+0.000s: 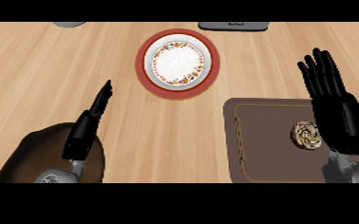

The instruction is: Pick the cupcake from the tray and place it in the plate

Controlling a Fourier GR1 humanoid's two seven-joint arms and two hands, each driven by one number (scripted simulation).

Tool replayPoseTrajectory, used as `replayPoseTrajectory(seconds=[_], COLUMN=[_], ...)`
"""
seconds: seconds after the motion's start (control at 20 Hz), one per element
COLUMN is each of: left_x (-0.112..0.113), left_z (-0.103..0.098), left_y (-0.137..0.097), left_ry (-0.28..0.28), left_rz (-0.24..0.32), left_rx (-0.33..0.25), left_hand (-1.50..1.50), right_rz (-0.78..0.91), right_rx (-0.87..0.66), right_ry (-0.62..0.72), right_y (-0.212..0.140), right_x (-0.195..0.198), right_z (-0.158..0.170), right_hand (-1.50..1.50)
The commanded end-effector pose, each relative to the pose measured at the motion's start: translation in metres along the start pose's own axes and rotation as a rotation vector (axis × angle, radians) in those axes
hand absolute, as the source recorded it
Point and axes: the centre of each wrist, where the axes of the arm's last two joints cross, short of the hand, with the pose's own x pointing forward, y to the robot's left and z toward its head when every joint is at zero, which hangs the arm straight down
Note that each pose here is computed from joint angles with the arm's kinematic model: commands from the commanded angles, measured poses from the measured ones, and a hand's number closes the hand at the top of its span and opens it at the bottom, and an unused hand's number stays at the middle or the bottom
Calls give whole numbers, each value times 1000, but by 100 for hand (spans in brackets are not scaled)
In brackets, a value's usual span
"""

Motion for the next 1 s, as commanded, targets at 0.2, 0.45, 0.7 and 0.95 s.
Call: replayPoseTrajectory(seconds=[0.2,0.45,0.7,0.95], left_x=[41,31,41,31], left_z=[-37,-39,-31,-46], left_y=[50,28,40,34], left_ry=[12,70,101,102], left_rz=[-25,30,42,28], left_rx=[125,98,89,116], left_hand=[0,0,0,0], right_rz=[-149,576,373,624], right_rx=[306,544,487,427], right_ry=[203,75,182,27], right_y=[31,23,-16,-32], right_x=[22,22,-58,-16], right_z=[-19,-8,70,51], right_hand=[-150,150,-150,-150])
